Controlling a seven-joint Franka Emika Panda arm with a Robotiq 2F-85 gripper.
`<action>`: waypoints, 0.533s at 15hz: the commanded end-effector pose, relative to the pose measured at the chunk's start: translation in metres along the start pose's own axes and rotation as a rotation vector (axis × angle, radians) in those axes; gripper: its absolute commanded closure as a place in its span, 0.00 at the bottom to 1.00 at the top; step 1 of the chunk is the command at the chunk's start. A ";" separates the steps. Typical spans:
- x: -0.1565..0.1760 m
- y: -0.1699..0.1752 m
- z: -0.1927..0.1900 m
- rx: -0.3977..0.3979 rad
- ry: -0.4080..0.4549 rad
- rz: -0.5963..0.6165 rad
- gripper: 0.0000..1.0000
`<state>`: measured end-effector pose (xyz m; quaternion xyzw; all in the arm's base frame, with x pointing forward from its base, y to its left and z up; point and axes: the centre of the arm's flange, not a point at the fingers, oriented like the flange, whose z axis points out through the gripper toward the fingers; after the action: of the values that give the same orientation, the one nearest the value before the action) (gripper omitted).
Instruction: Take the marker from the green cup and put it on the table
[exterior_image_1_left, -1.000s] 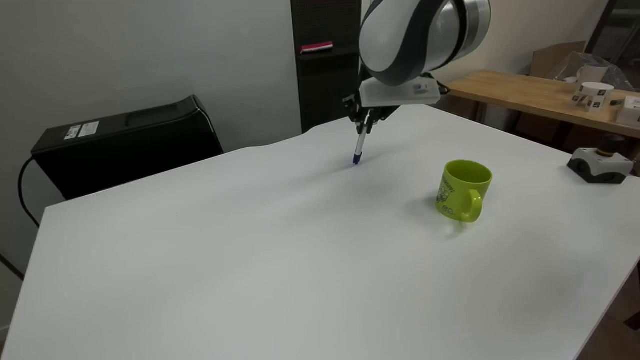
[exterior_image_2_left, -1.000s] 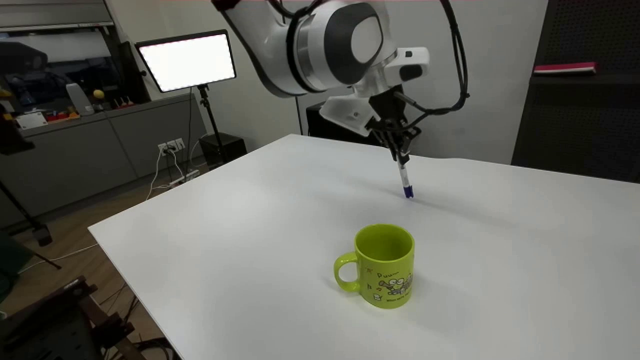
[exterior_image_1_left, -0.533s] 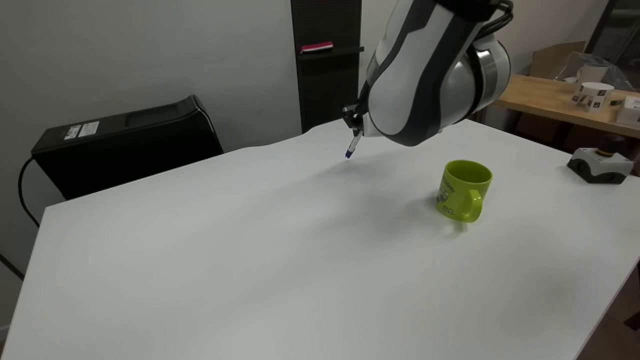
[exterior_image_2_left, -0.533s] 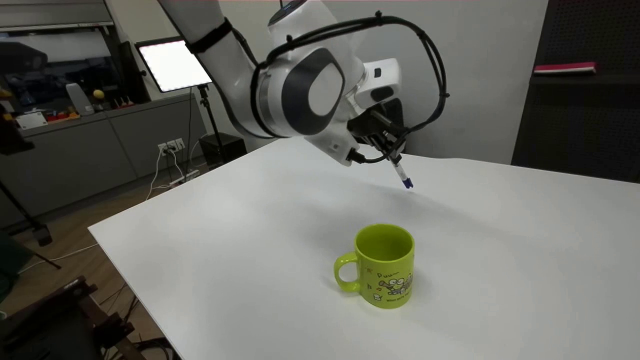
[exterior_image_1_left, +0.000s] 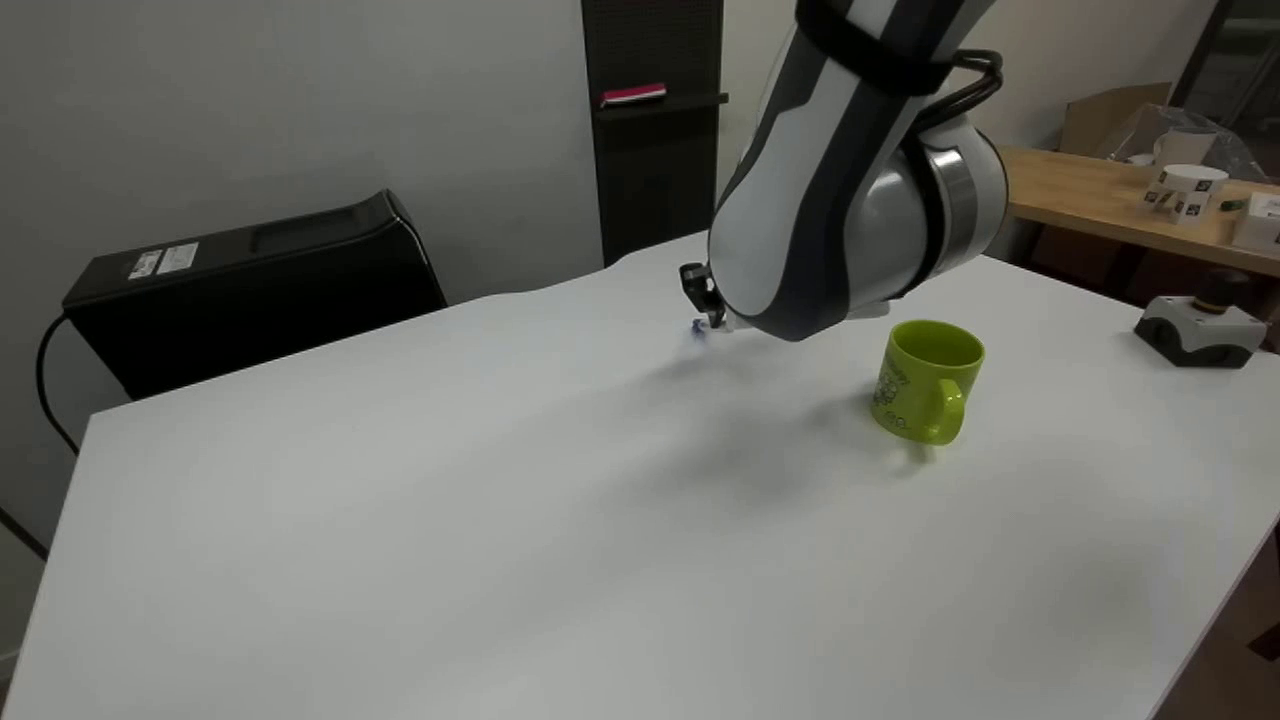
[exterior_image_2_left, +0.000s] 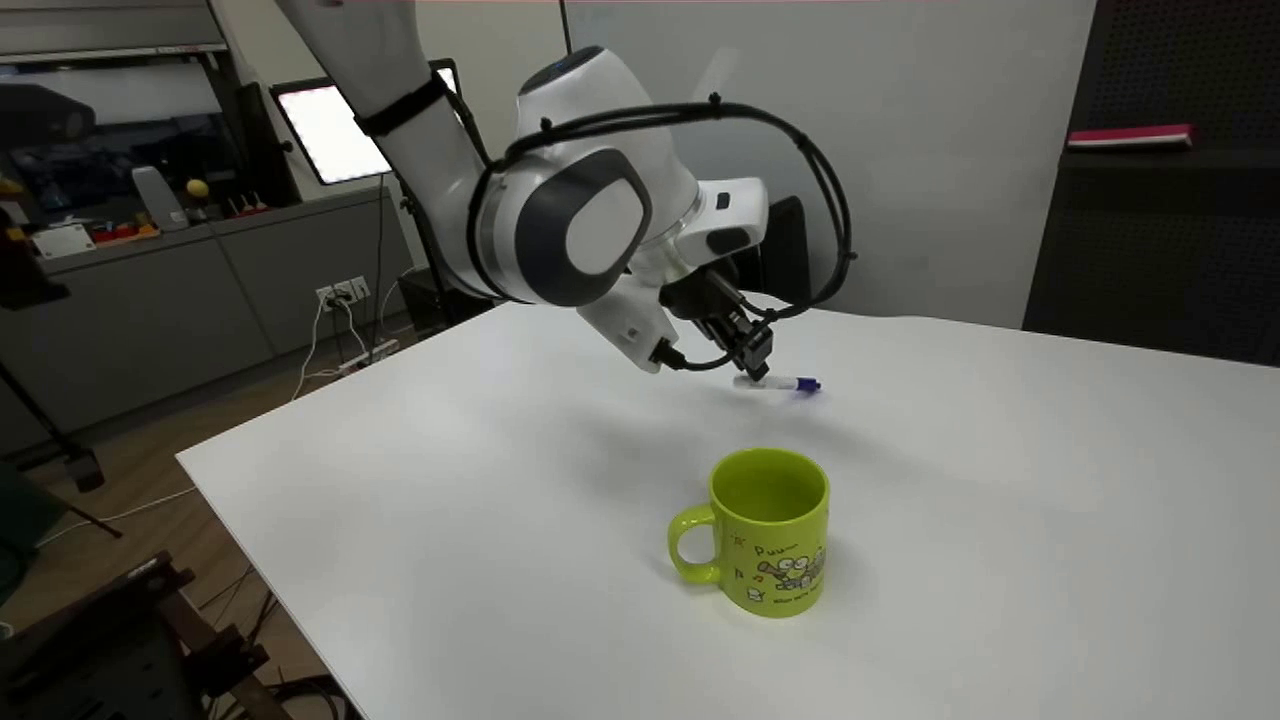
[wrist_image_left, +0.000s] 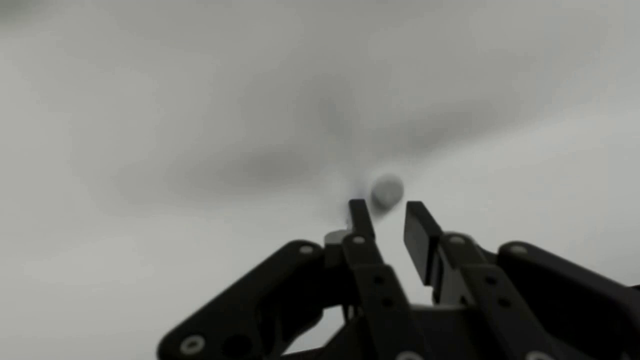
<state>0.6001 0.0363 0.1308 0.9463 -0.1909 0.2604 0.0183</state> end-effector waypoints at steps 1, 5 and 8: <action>-0.006 -0.002 0.006 -0.039 -0.070 0.006 0.44; -0.002 0.005 0.009 -0.094 -0.255 0.007 0.16; 0.008 0.013 0.002 -0.138 -0.453 -0.006 0.01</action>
<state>0.5886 0.0274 0.1051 0.9746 -0.1949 0.1006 0.0444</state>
